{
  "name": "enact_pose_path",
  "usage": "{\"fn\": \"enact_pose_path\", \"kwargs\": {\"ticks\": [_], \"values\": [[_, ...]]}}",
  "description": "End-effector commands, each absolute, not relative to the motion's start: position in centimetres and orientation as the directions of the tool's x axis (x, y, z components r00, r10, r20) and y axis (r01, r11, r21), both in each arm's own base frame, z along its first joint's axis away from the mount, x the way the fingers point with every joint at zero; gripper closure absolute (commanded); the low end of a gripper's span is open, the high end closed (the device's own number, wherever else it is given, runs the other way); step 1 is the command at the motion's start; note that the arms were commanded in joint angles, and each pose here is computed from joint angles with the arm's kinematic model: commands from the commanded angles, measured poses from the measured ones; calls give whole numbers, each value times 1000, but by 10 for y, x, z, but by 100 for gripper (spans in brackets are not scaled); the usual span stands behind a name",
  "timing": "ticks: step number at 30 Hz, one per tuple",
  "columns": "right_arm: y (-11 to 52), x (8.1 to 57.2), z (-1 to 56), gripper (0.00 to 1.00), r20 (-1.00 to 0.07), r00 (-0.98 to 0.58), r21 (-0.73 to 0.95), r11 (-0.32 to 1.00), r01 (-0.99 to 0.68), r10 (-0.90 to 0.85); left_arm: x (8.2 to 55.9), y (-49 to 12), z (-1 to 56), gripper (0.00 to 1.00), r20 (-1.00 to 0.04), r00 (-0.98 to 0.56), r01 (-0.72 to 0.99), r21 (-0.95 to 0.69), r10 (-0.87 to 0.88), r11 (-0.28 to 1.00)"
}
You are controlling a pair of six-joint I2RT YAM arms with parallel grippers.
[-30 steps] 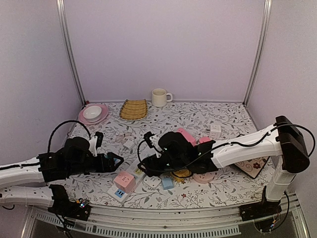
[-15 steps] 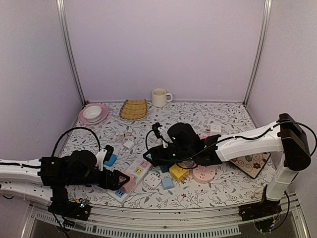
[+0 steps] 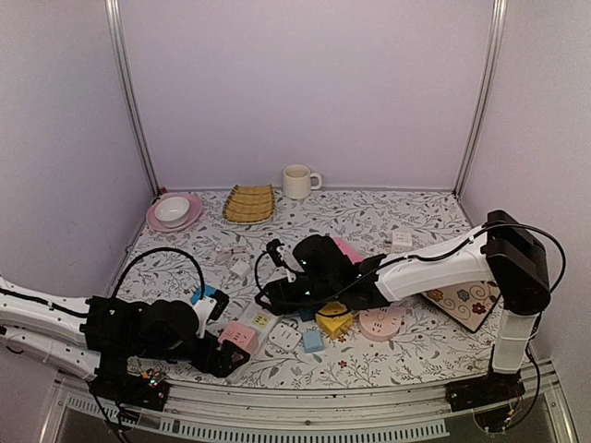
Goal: Pull the plug off the socket
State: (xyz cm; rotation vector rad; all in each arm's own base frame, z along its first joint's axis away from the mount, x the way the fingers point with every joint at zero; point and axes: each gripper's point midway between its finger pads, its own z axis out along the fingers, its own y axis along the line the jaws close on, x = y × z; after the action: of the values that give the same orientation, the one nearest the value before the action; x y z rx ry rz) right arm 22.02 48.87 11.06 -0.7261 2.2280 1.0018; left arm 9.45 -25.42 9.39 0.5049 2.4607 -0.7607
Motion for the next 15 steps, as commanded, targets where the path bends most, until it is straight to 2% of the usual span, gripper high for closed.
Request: {"fn": "enact_pose_path", "kwargs": {"ticks": [1,7,15], "values": [[510,223,114,47,-694,-682,503,524,-687,-229,94,-263,97,7,-567,-802,469,-401,189,787],[518,220,98,55,-668,-701,523,513,-681,-250,111,-253,92,6,-584,-788,415,-270,195,869],[521,215,75,59,-635,-725,547,508,-665,-266,122,-254,77,6,-587,-771,398,-143,246,906]]}}
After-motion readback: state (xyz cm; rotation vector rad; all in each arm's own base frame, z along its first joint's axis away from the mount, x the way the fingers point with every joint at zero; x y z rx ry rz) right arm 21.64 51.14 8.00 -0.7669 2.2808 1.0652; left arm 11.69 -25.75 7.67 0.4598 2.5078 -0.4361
